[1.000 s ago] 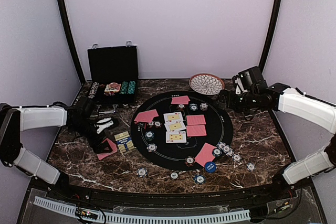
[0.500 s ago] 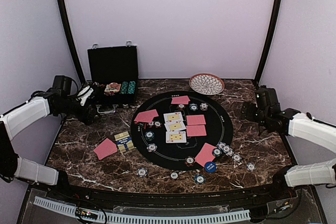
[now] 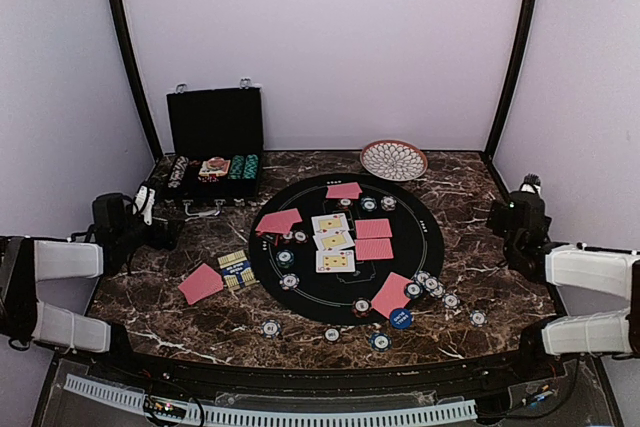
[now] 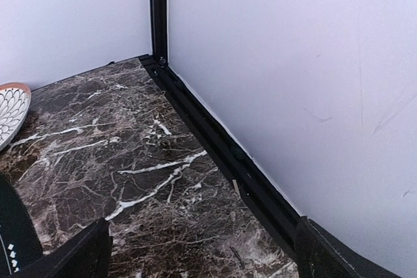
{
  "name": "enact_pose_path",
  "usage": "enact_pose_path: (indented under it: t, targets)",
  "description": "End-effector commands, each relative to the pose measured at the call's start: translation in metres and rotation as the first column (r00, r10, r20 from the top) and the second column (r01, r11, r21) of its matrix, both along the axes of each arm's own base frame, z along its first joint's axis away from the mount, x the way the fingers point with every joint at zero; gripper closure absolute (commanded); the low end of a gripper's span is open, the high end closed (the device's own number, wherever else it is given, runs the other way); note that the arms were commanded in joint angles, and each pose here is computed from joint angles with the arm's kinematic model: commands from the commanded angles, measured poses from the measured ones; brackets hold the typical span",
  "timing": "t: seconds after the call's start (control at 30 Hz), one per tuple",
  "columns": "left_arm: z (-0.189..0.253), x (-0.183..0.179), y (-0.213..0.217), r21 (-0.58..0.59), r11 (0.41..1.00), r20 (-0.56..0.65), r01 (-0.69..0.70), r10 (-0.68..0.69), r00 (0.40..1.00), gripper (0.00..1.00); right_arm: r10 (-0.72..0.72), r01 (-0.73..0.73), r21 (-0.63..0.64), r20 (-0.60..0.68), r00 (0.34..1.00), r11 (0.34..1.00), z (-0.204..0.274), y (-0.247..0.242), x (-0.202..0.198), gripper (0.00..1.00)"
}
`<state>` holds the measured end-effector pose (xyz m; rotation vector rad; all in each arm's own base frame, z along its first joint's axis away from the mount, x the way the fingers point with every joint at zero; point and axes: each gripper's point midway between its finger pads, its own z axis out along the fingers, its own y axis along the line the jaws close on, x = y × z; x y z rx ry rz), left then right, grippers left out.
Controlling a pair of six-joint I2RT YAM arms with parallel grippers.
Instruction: Distribute texas hold em gaming equipment
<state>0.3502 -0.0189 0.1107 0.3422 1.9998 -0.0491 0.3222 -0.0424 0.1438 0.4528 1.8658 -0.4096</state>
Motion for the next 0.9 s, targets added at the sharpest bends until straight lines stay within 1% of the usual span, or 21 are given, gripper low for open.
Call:
enact_pose_path:
  t: [0.0,0.03,0.07,0.1,0.13,0.17,0.2,0.3,0.4,0.5,0.6,0.67,0.73,0.77,0.8,0.83,0.87]
  targets:
    - [0.033,0.010,0.005,-0.022,0.999,0.216,-0.032,0.036,0.976,0.01,-0.001,0.007,-0.029,0.206,0.979,1.000,0.027,-0.009,0.006,0.02]
    - [0.031,0.009,0.005,-0.022,0.999,0.226,-0.034,0.038,0.973,0.01,0.003,0.005,-0.035,0.227,0.974,0.999,0.026,-0.010,0.005,0.02]
    - [0.035,0.008,0.006,-0.021,0.999,0.268,-0.037,0.041,0.963,0.01,0.008,0.002,-0.040,0.241,0.971,0.999,0.024,-0.010,0.005,0.02]
    - [0.032,0.007,0.006,-0.021,0.999,0.272,-0.037,0.041,0.961,0.01,0.010,0.001,-0.043,0.258,0.966,0.999,0.022,-0.011,0.005,0.02]
    - [0.036,0.006,0.005,-0.017,0.999,0.309,-0.033,0.037,0.950,0.01,0.015,-0.003,-0.046,0.260,0.965,0.999,0.017,-0.011,0.004,0.02]
    - [0.029,0.007,0.005,-0.017,0.999,0.300,-0.033,0.037,0.953,0.01,0.025,-0.010,-0.054,0.279,0.960,0.998,0.018,-0.011,0.005,0.02]
    - [0.034,0.009,0.007,-0.018,0.999,0.322,-0.041,0.044,0.946,0.01,0.031,-0.014,-0.062,0.291,0.956,0.998,0.020,-0.011,0.005,0.02]
    - [0.030,0.013,0.004,-0.016,1.000,0.298,-0.023,0.027,0.954,0.01,0.051,-0.032,-0.066,0.323,0.945,0.997,0.024,-0.010,0.008,0.02]
    - [0.030,0.012,-0.001,-0.013,1.000,0.303,0.009,-0.005,0.953,0.01,0.068,-0.045,-0.072,0.360,0.931,0.996,0.028,-0.010,0.007,0.02]
    - [0.032,0.012,-0.002,-0.027,1.000,0.304,0.010,-0.002,0.953,0.01,0.089,-0.066,-0.073,0.376,0.922,0.995,0.027,-0.010,0.009,0.02]
    - [0.036,0.014,-0.006,-0.082,0.996,0.314,0.031,-0.003,0.949,0.01,0.080,-0.058,-0.068,0.377,0.923,0.996,0.021,-0.013,0.013,0.02]
    - [0.038,0.018,-0.006,-0.107,0.994,0.327,0.030,0.007,0.945,0.01,0.099,-0.073,-0.081,0.383,0.918,0.994,0.022,-0.011,0.016,0.02]
    - [0.035,0.018,-0.007,-0.116,0.993,0.332,0.039,0.002,0.943,0.01,0.133,-0.109,-0.086,0.370,0.920,0.990,0.019,-0.006,0.018,0.02]
    - [0.036,0.017,-0.011,-0.112,0.992,0.360,0.064,-0.020,0.933,0.01,0.138,-0.113,-0.087,0.372,0.918,0.990,0.019,-0.005,0.018,0.02]
    - [0.024,0.017,-0.013,-0.110,0.991,0.342,0.070,-0.029,0.939,0.01,0.139,-0.113,-0.090,0.373,0.917,0.990,0.020,-0.005,0.018,0.02]
    - [0.028,0.017,-0.012,-0.111,0.991,0.375,0.068,-0.022,0.927,0.01,0.140,-0.114,-0.091,0.374,0.917,0.989,0.020,-0.005,0.018,0.02]
    - [0.022,0.018,-0.010,-0.116,0.992,0.366,0.059,-0.013,0.930,0.01,0.142,-0.116,-0.091,0.374,0.916,0.989,0.020,-0.005,0.018,0.02]
